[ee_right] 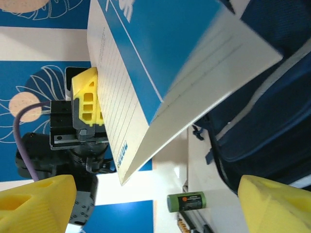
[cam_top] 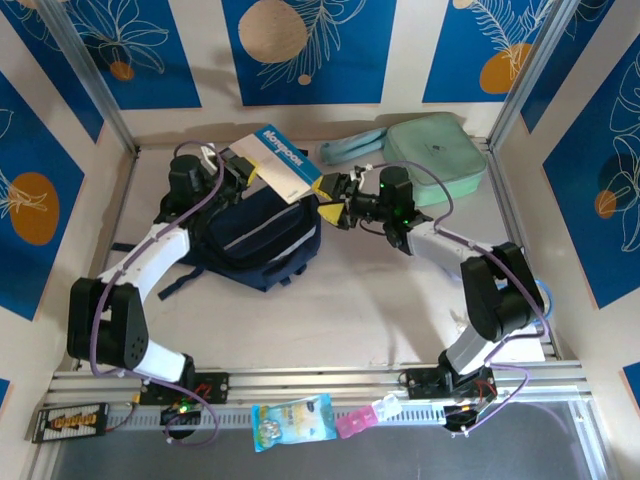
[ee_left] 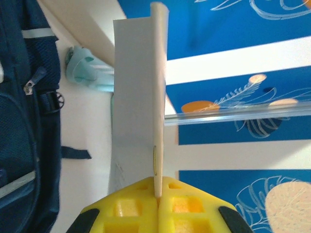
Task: Pack the student bag
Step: Pass the book.
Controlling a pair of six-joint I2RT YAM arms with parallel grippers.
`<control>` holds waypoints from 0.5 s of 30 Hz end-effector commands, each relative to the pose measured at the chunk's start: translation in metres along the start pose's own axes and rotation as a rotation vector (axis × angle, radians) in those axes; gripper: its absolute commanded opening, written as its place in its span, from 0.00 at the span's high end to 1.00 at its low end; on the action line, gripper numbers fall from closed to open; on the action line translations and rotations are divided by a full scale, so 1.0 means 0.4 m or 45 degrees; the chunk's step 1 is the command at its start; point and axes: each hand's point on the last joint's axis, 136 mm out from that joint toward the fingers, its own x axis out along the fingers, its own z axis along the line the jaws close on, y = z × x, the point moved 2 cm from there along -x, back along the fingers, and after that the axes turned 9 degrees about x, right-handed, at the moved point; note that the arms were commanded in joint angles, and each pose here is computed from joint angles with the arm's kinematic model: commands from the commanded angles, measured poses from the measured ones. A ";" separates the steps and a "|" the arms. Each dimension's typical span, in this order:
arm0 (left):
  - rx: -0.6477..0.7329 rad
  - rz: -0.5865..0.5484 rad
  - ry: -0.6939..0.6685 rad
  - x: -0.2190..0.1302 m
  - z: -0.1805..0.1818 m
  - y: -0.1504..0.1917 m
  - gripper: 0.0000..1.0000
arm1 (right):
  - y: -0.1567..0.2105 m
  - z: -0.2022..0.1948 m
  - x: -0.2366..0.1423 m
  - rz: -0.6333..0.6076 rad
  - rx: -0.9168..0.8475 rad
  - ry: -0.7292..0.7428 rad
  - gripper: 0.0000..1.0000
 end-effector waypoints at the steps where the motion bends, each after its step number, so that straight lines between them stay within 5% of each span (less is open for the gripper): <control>1: -0.018 -0.138 0.127 -0.019 -0.072 -0.031 1.00 | 0.002 0.050 0.030 0.028 0.043 -0.110 0.13; 9: -0.015 -0.135 0.160 -0.010 -0.095 -0.020 1.00 | -0.015 0.086 0.093 -0.001 0.103 -0.249 0.15; 12: -0.024 -0.130 0.166 -0.009 -0.095 -0.013 1.00 | -0.033 0.100 0.100 -0.025 0.117 -0.307 0.20; 15: -0.028 -0.133 0.161 -0.010 -0.091 -0.010 1.00 | -0.048 0.104 0.099 -0.057 0.137 -0.330 0.35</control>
